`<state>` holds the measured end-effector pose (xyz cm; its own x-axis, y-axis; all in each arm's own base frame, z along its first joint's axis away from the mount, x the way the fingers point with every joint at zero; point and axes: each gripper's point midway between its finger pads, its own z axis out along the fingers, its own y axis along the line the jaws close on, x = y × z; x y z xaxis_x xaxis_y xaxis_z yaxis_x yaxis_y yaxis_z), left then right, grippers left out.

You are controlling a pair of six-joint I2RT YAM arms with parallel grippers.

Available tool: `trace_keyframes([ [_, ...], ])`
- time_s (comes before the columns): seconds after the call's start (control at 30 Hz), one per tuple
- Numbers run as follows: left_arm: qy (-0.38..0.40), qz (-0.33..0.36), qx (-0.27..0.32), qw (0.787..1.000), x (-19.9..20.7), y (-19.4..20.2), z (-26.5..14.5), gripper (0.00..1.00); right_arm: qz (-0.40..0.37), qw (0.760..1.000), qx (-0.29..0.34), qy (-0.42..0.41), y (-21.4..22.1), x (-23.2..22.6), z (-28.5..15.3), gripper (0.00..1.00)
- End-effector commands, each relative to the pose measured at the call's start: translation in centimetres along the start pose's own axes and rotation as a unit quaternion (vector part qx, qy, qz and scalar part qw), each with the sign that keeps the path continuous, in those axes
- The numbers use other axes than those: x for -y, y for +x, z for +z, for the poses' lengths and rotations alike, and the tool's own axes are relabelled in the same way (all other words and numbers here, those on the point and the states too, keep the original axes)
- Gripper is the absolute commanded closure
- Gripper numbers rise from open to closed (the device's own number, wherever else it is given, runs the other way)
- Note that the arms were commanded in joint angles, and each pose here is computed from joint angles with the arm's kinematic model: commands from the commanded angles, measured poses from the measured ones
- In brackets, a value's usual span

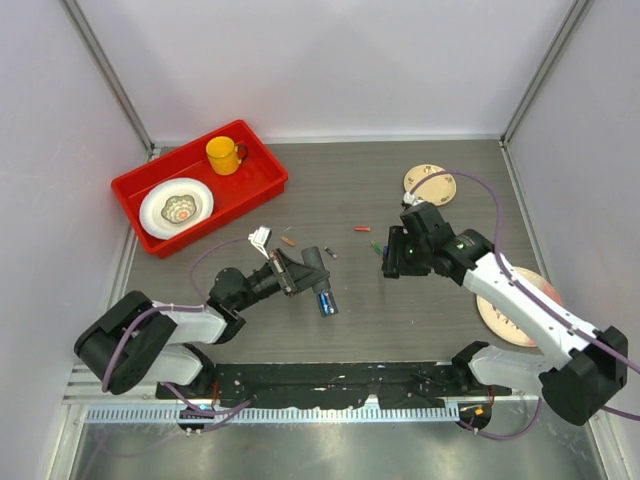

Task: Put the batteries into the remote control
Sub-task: Pick up the battery cover at the center of the board, then load the battery cover into the remote control.

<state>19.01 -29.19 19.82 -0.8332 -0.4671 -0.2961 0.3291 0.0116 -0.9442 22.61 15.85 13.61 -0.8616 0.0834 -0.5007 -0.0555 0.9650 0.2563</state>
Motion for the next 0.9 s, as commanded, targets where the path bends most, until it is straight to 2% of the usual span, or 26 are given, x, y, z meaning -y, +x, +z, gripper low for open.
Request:
trace_keyframes([
  [0.0, 0.037, 0.029, 0.040, 0.998, 1.8, -1.9, 1.5, 1.00, -0.051, 0.997, -0.032, -0.053, 0.7, -3.0, -4.9, 0.86],
  [0.13, 0.033, 0.028, 0.047, 0.998, 1.7, -1.9, 2.9, 1.00, -0.132, 0.986, -0.076, -0.067, 2.8, -5.8, -7.9, 0.92],
  [0.17, 0.030, 0.025, 0.049, 0.998, 1.5, -1.9, 3.1, 1.00, -0.141, 0.985, -0.069, -0.078, 2.1, -6.8, -8.8, 0.94],
  [0.27, 0.018, 0.012, 0.059, 0.998, 0.8, -1.7, 3.9, 1.00, -0.163, 0.977, -0.098, -0.099, 2.8, -8.7, -9.7, 0.99],
  [0.6, -0.031, -0.051, 0.094, 0.994, -2.1, -2.2, 4.2, 1.00, -0.220, 0.958, -0.160, -0.088, 4.7, -10.6, -8.3, 0.99],
  [0.87, -0.037, -0.059, 0.089, 0.994, -1.9, -2.1, 4.3, 1.00, -0.238, 0.954, -0.162, -0.079, 4.4, -11.7, -7.4, 0.99],
])
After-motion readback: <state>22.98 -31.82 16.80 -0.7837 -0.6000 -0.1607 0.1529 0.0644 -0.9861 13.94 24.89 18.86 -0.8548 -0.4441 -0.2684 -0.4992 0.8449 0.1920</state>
